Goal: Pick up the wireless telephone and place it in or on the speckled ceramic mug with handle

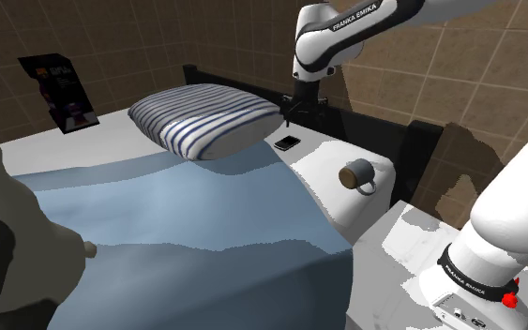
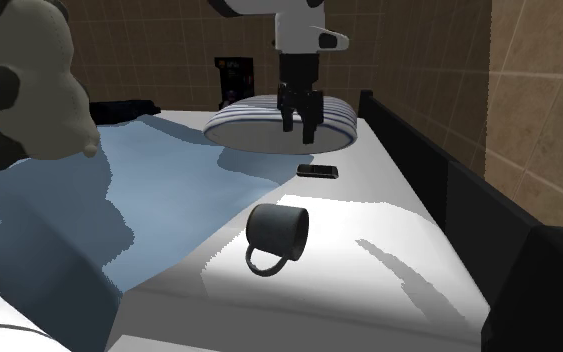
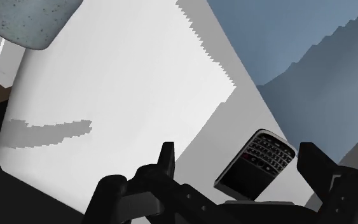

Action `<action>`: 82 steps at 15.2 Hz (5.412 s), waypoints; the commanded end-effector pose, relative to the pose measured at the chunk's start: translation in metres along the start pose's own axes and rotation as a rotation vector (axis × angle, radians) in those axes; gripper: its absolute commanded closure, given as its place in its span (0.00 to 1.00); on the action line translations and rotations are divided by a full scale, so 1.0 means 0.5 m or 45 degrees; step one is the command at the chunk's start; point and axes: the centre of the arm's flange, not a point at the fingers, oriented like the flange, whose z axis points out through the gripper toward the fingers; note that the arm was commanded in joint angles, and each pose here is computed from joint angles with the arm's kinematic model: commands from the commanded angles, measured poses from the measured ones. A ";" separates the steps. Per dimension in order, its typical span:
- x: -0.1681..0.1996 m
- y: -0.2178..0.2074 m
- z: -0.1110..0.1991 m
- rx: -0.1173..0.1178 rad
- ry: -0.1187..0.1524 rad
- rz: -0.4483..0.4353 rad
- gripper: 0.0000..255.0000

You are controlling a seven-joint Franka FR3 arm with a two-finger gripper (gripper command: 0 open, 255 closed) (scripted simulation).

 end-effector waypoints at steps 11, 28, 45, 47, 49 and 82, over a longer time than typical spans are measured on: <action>0.199 -0.078 0.171 0.025 -0.037 0.560 0.00; 0.203 -0.073 0.245 0.026 -0.038 0.561 1.00; 0.166 -0.117 0.172 -0.008 -0.037 0.499 0.00; 0.166 -0.117 0.193 -0.008 -0.037 0.499 0.00; 0.165 -0.117 0.214 -0.008 -0.037 0.499 0.00; 0.168 -0.122 0.104 -0.008 -0.037 0.499 1.00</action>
